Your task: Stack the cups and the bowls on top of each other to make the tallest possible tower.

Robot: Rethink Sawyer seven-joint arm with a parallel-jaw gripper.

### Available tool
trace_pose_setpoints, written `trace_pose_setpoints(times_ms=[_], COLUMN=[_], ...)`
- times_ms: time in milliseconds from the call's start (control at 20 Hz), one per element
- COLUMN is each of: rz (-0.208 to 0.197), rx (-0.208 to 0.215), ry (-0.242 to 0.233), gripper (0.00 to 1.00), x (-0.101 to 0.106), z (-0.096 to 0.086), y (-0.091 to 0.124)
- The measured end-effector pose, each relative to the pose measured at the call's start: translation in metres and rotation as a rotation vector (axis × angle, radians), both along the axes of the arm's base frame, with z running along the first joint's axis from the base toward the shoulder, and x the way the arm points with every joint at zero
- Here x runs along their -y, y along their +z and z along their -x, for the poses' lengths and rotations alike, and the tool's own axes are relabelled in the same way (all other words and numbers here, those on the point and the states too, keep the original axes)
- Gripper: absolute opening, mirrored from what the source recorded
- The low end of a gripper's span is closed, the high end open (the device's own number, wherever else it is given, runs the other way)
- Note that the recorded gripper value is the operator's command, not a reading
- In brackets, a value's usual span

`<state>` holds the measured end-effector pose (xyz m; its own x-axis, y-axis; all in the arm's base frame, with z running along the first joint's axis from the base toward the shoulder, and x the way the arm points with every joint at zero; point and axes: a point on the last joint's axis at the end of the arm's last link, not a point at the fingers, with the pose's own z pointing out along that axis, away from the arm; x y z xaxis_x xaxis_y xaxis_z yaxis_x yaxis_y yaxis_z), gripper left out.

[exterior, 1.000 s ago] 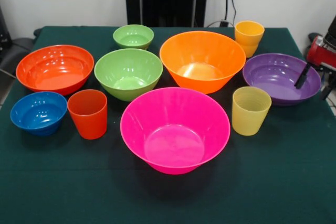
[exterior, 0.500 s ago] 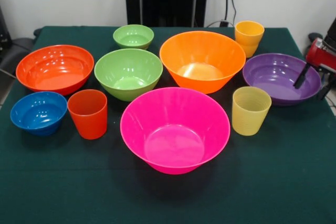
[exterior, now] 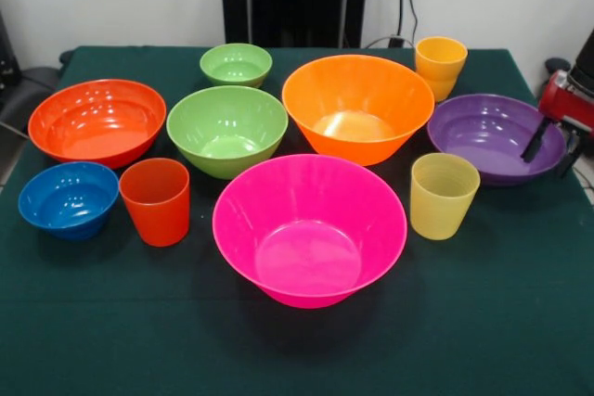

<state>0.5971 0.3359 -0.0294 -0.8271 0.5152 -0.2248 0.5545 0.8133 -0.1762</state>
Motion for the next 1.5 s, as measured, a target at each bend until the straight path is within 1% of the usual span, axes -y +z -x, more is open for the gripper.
trace_pose_setpoints(times_ms=[350,550,600,800,1050,1100,1200,1300,1350,1400,1500], rz=[-0.012,-0.021,-0.028,-0.060,-0.109,-0.122,-0.135,-0.157,-0.162,-0.177,-0.185], rx=[0.006,0.015,0.019,0.041,0.065,0.070,0.073,0.077,0.078,0.078,0.076], ry=[-0.015,-0.020,-0.026,-0.055,-0.095,-0.103,-0.110,-0.119,-0.121,-0.123,-0.124], gripper=[0.00,0.00,0.00,0.00,0.00,0.00,0.00,0.00,0.00,0.00,0.00], x=[-0.001,-0.002,-0.001,0.002,0.007,0.007,0.007,0.005,0.005,0.002,0.000], z=[-0.004,-0.007,-0.008,-0.016,-0.029,-0.033,-0.036,-0.040,-0.041,-0.041,-0.041], y=[0.003,0.012,0.019,0.050,0.102,0.116,0.130,0.155,0.160,0.176,0.185])
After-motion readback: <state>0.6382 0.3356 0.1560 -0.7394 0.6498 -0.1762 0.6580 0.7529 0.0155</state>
